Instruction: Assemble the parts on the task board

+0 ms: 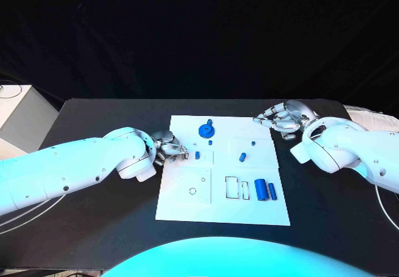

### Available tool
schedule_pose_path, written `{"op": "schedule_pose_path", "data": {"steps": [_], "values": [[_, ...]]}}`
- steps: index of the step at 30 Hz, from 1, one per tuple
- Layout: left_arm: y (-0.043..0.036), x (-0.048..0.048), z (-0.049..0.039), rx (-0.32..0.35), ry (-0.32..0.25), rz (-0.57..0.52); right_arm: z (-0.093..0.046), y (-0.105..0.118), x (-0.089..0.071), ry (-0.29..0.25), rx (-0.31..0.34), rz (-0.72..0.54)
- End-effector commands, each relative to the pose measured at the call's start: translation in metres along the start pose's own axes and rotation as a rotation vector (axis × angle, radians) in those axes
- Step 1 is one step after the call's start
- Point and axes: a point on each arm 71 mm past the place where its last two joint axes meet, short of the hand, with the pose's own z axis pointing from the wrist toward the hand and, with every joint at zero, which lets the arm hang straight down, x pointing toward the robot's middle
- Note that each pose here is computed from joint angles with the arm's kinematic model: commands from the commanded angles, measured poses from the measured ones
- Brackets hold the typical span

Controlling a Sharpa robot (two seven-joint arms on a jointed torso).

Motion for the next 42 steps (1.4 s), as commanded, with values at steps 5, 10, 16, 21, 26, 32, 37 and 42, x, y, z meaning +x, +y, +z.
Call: {"op": "schedule_pose_path", "data": {"steps": [5, 10, 16, 21, 26, 32, 37, 42], "values": [[-0.0048, -0.0009, 0.0002, -0.004, -0.023, 0.154, 0.0, 0.0, 0.001, 0.008, -0.007, -0.002], [-0.0066, 0.0002, 0.0007, -0.008, -0.008, 0.19, 0.0, 0.0, 0.001, 0.008, -0.006, -0.002], [-0.009, 0.0044, 0.0014, -0.014, 0.048, 0.205, 0.0, 0.0, 0.001, 0.009, -0.006, -0.002], [-0.0115, 0.0073, 0.0018, -0.012, 0.075, 0.198, 0.0, 0.0, 0.001, 0.009, -0.006, -0.002], [-0.0119, 0.008, 0.0022, -0.014, 0.088, 0.194, 0.0, 0.0, 0.002, 0.009, -0.005, -0.002], [-0.0127, 0.0085, 0.0031, -0.016, 0.099, 0.187, 0.0, 0.0, 0.002, 0.009, -0.005, -0.002], [-0.0124, 0.0075, 0.0038, -0.019, 0.095, 0.188, 0.0, -0.001, 0.002, 0.009, -0.004, -0.002], [-0.0116, 0.006, 0.0044, -0.021, 0.084, 0.191, 0.0, -0.001, 0.002, 0.009, -0.004, -0.002]]}}
